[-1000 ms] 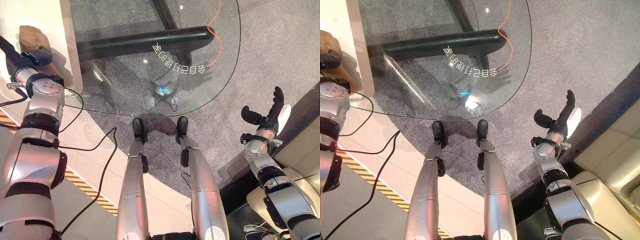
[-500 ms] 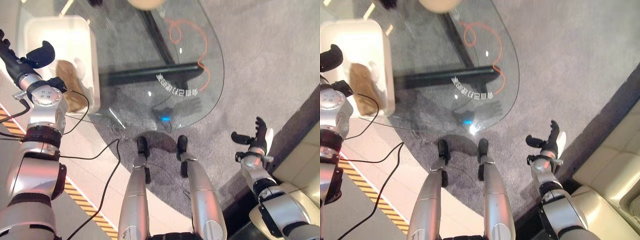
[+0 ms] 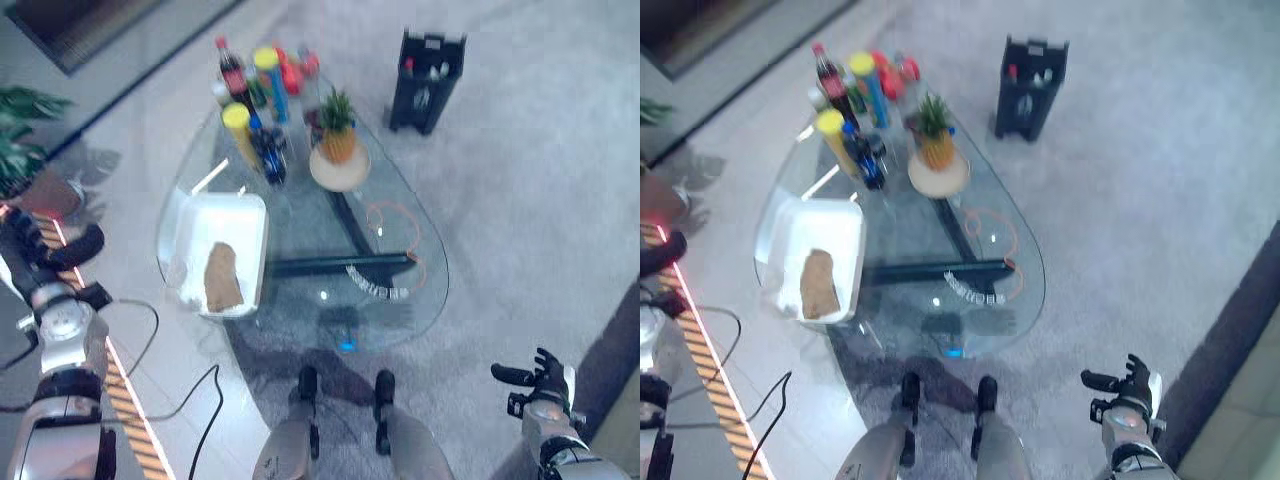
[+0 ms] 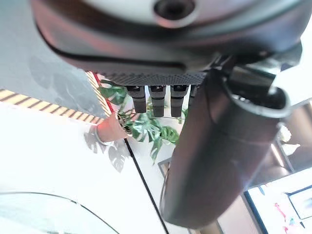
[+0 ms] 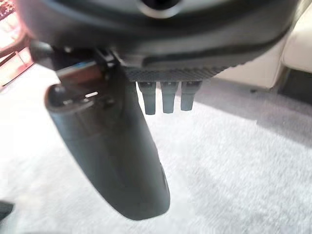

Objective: Wipe the table with a cloth and put it in the basket.

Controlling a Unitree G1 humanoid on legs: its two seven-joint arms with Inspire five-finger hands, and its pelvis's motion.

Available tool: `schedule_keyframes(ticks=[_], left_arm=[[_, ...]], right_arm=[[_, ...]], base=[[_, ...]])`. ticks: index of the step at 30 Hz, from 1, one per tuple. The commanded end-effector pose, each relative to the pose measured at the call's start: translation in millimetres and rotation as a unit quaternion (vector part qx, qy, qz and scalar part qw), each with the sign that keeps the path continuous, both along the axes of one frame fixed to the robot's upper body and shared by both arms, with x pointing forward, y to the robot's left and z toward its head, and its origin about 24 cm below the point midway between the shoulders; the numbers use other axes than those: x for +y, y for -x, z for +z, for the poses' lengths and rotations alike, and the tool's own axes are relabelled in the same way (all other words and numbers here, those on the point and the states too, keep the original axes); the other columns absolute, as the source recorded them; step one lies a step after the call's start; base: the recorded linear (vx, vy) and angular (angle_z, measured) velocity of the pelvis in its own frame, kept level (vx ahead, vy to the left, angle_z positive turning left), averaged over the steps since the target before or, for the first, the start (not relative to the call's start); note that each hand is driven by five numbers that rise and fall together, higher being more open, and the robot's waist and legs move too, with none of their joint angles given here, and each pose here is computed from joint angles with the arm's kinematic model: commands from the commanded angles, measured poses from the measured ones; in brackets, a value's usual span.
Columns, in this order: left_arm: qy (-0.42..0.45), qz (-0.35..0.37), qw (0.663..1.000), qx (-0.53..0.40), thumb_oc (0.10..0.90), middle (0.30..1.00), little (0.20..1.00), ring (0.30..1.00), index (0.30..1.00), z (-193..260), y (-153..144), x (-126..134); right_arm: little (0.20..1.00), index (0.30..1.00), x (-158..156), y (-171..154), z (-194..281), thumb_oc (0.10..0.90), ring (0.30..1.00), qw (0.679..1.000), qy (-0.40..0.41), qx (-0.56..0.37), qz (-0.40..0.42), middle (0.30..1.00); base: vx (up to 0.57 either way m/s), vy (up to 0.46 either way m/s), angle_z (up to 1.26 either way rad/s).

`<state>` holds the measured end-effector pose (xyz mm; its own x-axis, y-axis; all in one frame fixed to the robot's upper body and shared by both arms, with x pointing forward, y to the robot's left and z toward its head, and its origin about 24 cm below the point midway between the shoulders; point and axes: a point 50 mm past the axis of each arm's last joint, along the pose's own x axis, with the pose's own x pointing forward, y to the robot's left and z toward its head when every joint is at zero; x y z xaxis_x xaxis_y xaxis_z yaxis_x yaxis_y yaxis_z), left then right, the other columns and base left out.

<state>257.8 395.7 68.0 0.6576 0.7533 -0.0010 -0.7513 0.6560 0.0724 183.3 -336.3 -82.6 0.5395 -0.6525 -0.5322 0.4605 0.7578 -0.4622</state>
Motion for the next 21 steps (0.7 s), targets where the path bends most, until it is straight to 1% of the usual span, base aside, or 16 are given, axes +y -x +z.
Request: schedule_keyframes(ticks=[1,3,4,6,8,10,11,12,14,15,16,18,21], left_arm=[[-0.009,-0.052,0.998,0.039,0.8,0.9,0.9,0.9,0.9,-22,15,-1],[0.004,-0.066,0.996,0.067,0.8,0.9,0.9,0.9,0.9,-40,23,-7],[0.043,-0.085,0.988,0.119,0.8,0.9,0.9,0.9,0.9,-72,39,-17],[0.09,-0.09,0.977,0.171,0.8,0.9,0.9,0.9,0.9,-104,59,-27],[0.099,-0.1,0.969,0.202,0.8,0.9,0.9,0.9,0.9,-118,68,-33],[0.131,-0.1,0.956,0.241,0.8,0.9,0.9,0.9,0.9,-140,85,-44],[0.154,-0.118,0.937,0.289,0.8,0.9,0.9,0.9,0.9,-160,101,-59],[0.162,-0.138,0.922,0.323,0.8,0.9,0.9,0.9,0.9,-170,109,-67],[0.171,-0.155,0.904,0.36,0.8,0.9,0.9,0.9,0.9,-180,118,-75],[0.169,-0.187,0.878,0.408,0.8,0.9,0.9,0.9,0.9,-191,129,-87],[0.169,-0.196,0.867,0.425,0.8,0.9,0.9,0.9,0.9,-195,134,-91],[0.178,-0.225,0.832,0.475,0.8,0.9,0.9,0.9,0.9,-206,148,-104],[0.19,-0.248,0.806,0.503,0.8,0.9,0.9,0.9,0.9,-213,156,-116]], right_arm=[[0.9,0.9,-11,45,-16,0.8,0.9,0.996,0.01,0.091,0.008,0.9],[0.9,0.9,-9,51,-20,0.8,0.9,0.994,0.009,0.112,0.017,0.9],[0.9,0.9,-3,63,-29,0.8,0.9,0.988,-0.004,0.149,0.033,0.9],[0.9,0.9,5,71,-37,0.8,0.9,0.983,-0.019,0.179,0.046,0.9],[0.9,0.9,9,75,-41,0.8,0.9,0.98,-0.027,0.193,0.049,0.9],[0.9,0.9,14,81,-45,0.8,0.9,0.975,-0.039,0.212,0.061,0.9],[0.9,0.9,21,86,-51,0.8,0.9,0.968,-0.05,0.235,0.077,0.9],[0.9,0.9,25,89,-53,0.8,0.9,0.964,-0.06,0.245,0.083,0.9],[0.9,0.9,28,92,-56,0.8,0.9,0.961,-0.069,0.255,0.086,0.9],[0.9,0.9,32,95,-58,0.8,0.9,0.959,-0.08,0.261,0.079,0.9],[0.9,0.9,34,96,-59,0.8,0.9,0.958,-0.084,0.264,0.078,0.9],[0.9,0.9,40,97,-62,0.8,0.9,0.951,-0.088,0.281,0.098,0.9],[0.9,0.9,47,97,-65,0.8,0.9,0.945,-0.088,0.295,0.115,0.9]], base=[[0.08,0.014,0.15],[0.08,0.02,0.05],[0.07,0.04,0.0],[0.05,0.039,-0.03],[0.01,0.01,-0.02],[0.02,0.01,0.0],[0.0,0.0,0.0],[0.02,0.018,-0.04],[0.01,0.007,-0.05],[0.0,0.0,0.0],[0.0,0.0,0.0],[-0.01,0.012,-0.02],[-0.01,0.016,-0.03]])
